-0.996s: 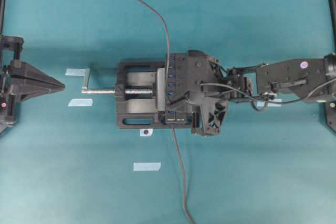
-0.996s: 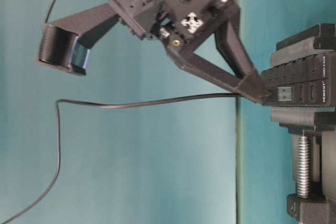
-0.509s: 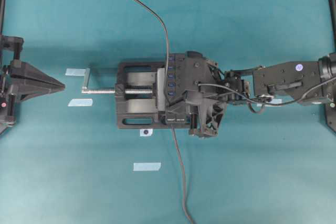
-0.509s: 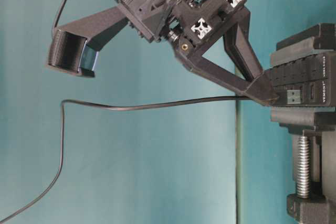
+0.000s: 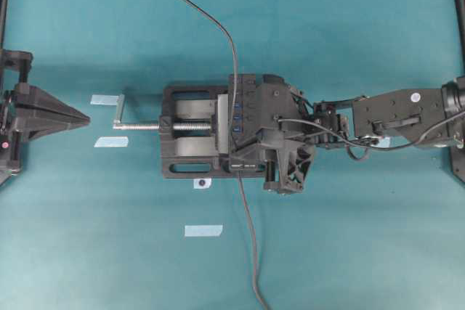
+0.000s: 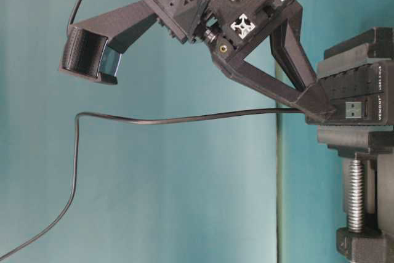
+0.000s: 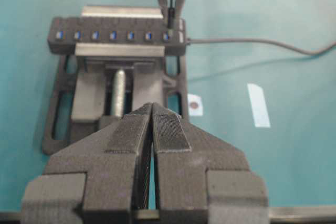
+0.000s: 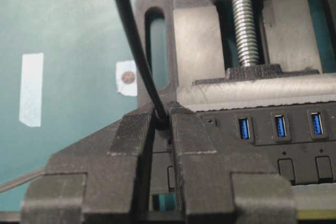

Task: Insert the USB into the front port of the fixed hub.
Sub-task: 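Push the USB plug into the front port with the right gripper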

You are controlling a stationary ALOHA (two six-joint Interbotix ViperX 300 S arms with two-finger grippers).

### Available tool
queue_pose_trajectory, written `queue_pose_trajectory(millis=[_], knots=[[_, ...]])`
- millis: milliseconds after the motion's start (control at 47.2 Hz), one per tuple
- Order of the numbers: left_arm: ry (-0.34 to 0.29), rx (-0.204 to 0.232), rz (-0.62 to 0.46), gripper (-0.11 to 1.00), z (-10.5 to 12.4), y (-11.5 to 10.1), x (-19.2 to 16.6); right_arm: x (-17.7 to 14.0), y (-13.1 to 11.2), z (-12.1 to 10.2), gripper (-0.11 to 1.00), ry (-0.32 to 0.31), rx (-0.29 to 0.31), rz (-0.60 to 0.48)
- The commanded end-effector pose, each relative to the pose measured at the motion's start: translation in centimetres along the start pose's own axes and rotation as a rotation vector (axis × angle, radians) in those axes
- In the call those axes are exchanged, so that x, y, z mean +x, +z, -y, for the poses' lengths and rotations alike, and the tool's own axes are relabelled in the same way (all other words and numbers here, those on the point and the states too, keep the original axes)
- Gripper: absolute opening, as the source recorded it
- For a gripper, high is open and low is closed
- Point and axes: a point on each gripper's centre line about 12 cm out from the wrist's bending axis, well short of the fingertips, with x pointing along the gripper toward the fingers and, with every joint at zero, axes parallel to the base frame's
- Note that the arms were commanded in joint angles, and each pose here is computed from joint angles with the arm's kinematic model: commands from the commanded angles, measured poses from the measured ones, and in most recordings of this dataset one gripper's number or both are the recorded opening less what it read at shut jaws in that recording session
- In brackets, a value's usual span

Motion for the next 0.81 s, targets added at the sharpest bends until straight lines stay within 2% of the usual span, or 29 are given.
queue_pose_trajectory(millis=[0,784], knots=[[-0.002,-0.001,0.015,0.00,0.05,0.54,0.01,-0.43,0.77,-0.29,0.06,0.008,0.006,0.030],[-0.002,-0.001,0.014,0.00,0.04,0.47,0.02,0.21,0.13,-0.14,0.06,0.003,0.009,0.007]])
